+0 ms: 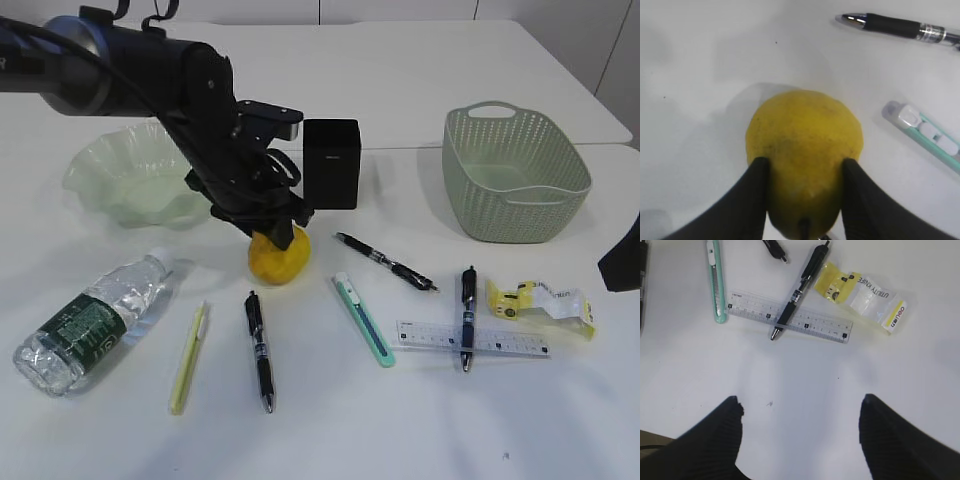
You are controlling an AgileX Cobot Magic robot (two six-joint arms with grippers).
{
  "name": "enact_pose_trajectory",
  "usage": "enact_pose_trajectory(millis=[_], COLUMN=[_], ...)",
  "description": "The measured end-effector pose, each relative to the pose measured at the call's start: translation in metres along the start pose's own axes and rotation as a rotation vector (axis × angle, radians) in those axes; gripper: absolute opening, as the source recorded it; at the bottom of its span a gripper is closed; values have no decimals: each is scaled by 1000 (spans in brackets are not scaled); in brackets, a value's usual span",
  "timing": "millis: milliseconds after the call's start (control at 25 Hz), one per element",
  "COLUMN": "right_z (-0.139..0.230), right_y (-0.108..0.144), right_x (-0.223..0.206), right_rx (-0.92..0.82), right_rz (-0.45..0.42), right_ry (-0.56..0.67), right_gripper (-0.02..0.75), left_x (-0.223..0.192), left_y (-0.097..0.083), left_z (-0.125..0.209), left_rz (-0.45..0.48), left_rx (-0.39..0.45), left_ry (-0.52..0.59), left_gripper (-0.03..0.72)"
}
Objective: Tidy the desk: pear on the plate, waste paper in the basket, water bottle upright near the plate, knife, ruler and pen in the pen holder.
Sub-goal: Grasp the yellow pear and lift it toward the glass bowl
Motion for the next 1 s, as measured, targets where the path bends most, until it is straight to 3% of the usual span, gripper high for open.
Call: enact_pose_trajectory(millis=[400, 720, 1000], right_z=[1, 1, 1], right_y=[0, 0, 0], right_x=[0, 0, 0], right_rx=[0, 0, 0], right_rz=[-1, -1, -1], right_ry=[3, 3, 3], right_gripper=[540, 539, 539], left_x=[27, 57, 80], left_y=[-3, 5, 34], left_z=[-8, -19, -42], left_rz=[5, -56, -85], left_rx=[-9, -79, -28], left_ry=[-39, -106, -167], left_gripper=[278, 278, 278])
Point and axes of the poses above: a point on each arm's last joint axis where the gripper is mounted, x pointing back along that axis away from the gripper, y along the wrist's bending axis when the last joint is at zero, z = x × y, the point moved 7 cm from there along -x, pointing out along that axis toward the gripper, and after that the axes turned 9 degrees about x, right-handed, at the moved point
